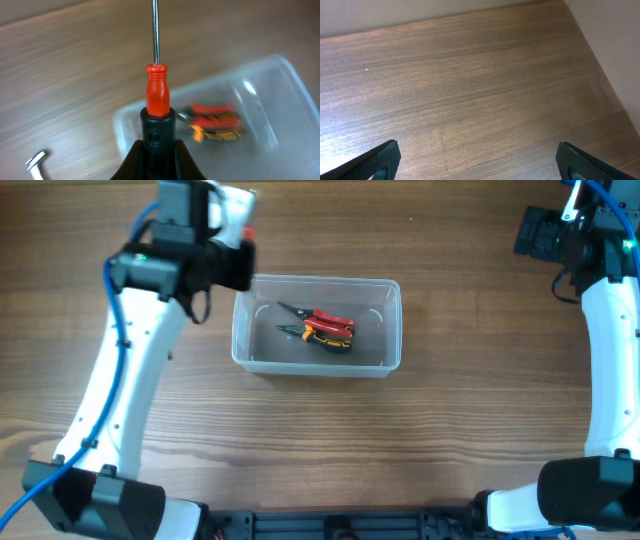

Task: Pack container
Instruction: 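Lift the screwdriver and lower it into the container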

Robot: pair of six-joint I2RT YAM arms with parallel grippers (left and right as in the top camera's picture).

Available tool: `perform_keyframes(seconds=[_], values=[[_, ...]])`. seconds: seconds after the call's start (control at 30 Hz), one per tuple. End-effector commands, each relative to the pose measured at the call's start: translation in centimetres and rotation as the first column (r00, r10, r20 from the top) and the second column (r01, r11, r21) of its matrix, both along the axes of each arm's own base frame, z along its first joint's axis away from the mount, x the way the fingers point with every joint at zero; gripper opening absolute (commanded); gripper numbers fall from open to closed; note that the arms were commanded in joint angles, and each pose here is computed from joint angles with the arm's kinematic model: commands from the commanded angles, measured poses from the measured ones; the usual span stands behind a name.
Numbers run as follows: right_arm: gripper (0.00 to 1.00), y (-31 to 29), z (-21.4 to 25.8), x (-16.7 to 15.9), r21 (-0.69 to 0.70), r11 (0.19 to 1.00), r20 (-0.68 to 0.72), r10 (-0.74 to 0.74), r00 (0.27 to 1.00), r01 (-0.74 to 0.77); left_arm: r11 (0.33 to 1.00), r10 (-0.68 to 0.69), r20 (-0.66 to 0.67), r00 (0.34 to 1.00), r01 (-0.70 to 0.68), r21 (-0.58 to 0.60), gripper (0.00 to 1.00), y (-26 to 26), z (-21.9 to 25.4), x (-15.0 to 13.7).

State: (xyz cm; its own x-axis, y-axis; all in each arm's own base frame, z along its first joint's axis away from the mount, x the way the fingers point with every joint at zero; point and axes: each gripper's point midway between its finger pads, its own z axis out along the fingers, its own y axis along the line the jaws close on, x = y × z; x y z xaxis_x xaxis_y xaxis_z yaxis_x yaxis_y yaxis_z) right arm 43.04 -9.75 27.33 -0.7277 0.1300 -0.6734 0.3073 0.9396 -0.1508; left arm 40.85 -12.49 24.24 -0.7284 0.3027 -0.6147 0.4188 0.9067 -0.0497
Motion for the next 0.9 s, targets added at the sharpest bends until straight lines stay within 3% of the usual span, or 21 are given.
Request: perform_keyframes(seconds=[0.0,0.13,0.2,0.27,0.4,0.7,0.87], values=[[1.00,0.1,-0.3,0.2,0.016,1.000,0.001,-0.011,1.000,0.011,0.936,-0.348,0.029,0.937,0.345,0.067,0.04,-5.6,0.5,-3.2],[1.00,0.1,-0.3,0.2,0.016,1.000,0.001,-0.010,1.000,0.010,0.770,-0.620,-0.034,0.784,0.616,0.169,0.04,-9.4,-1.3,-7.3],[1.00,0.1,-0.3,0.2,0.016,1.000,0.001,-0.011,1.000,0.011,0.676,-0.712,-0.066,0.699,0.708,0.205,0.04,-10.6,-2.1,-8.9],[1.00,0.1,-0.3,0.2,0.016,1.000,0.001,-0.010,1.000,0.010,0.623,-0.753,-0.094,0.652,0.751,0.217,0.04,-11.3,-3.1,-9.5],[1.00,0.1,-0.3,0.2,0.016,1.000,0.001,-0.010,1.000,0.010,0.613,-0.746,-0.180,0.642,0.766,0.191,0.04,-11.5,-6.3,-8.9],[1.00,0.1,-0.3,0.2,0.016,1.000,0.001,-0.010,1.000,0.010,0.514,-0.716,-0.433,0.547,0.833,0.203,0.04,-9.8,-16.6,-7.4],[1.00,0.1,-0.3,0.2,0.016,1.000,0.001,-0.010,1.000,0.010,0.522,-0.686,-0.476,0.551,0.828,0.205,0.05,-9.1,-19.6,-6.4]])
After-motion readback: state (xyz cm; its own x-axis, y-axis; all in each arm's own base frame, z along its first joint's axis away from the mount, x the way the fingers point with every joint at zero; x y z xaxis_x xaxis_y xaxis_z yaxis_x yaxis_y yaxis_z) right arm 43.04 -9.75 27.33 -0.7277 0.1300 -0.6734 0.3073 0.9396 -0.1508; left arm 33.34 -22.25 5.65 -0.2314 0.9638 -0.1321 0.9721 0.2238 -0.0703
